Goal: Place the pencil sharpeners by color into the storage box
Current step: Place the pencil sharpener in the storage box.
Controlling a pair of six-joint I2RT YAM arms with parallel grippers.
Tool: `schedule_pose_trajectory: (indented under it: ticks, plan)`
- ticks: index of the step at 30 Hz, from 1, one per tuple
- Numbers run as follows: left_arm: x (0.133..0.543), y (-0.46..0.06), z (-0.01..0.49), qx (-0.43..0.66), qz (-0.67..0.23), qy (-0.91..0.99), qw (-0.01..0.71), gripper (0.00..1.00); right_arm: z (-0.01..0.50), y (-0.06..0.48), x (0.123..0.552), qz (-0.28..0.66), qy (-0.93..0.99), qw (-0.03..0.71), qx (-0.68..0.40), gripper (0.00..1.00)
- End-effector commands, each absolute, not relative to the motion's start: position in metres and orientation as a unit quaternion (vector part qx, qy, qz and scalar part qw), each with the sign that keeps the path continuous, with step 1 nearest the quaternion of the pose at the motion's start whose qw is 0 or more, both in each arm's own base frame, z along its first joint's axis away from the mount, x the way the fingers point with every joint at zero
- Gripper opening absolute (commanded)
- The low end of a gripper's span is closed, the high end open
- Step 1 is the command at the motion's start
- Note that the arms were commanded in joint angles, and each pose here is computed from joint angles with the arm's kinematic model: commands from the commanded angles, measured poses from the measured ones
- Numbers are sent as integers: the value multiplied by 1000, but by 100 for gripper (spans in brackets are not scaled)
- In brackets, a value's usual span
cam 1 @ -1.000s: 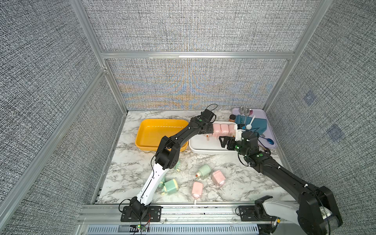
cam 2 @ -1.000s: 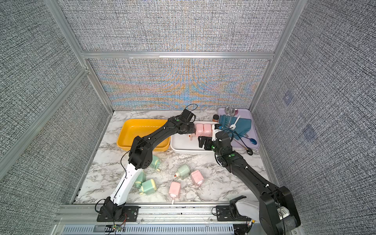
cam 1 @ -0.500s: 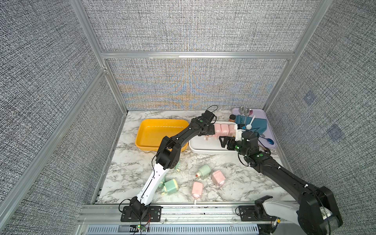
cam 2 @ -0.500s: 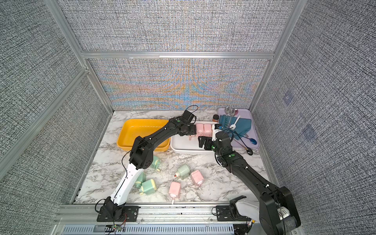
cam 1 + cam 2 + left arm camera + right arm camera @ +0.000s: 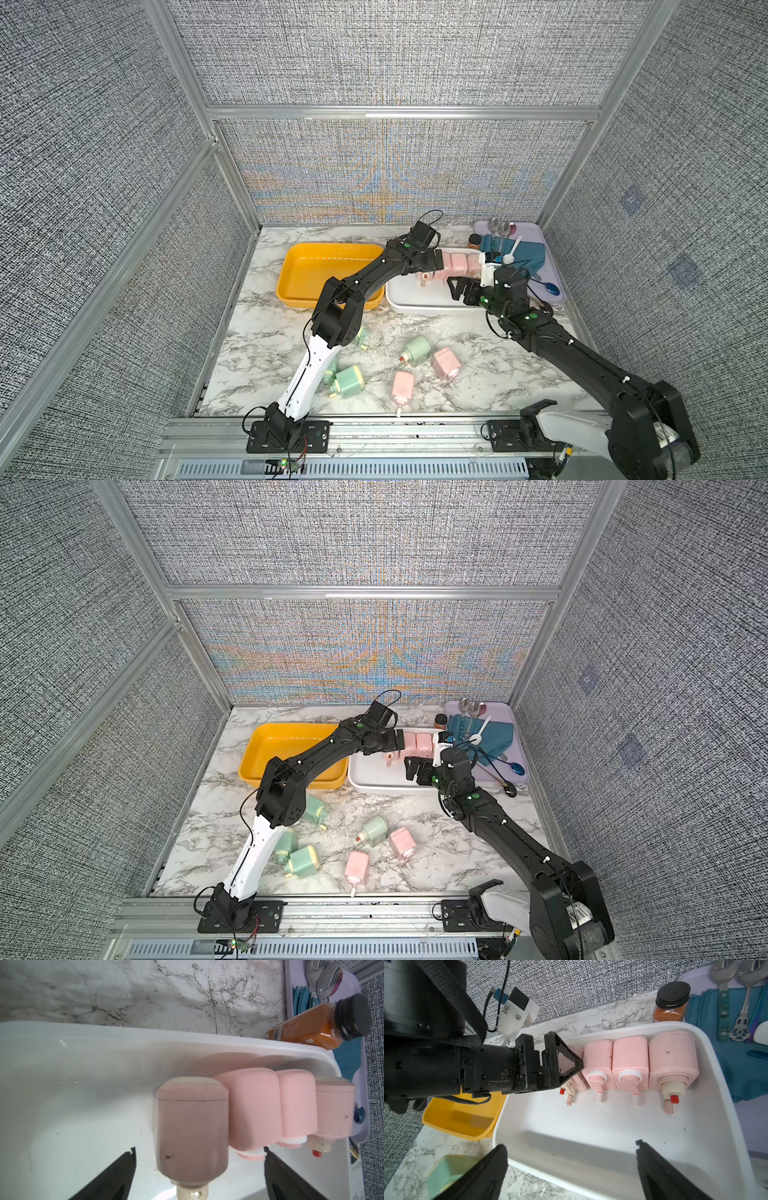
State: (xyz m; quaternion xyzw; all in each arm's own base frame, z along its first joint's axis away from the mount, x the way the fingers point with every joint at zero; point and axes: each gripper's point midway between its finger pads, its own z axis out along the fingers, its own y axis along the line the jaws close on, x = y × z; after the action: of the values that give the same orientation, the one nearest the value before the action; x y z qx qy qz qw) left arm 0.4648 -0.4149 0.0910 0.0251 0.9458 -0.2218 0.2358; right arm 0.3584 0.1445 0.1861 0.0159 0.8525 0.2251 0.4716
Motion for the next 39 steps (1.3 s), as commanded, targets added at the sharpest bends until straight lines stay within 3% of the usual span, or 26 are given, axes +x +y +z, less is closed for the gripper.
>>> schedule_pose_trajectory:
  ticks: [1,30,39]
  plan:
    - [473,-424,99,21,-252,935,250,99,188,146,359,225,853,472,13,99]
    - [474,-448,81,25,-311,922,230,99,188,146,356,226,854,469,11,99]
    - [473,-427,82,25,-266,931,249,99,188,146,356,225,854,469,11,99]
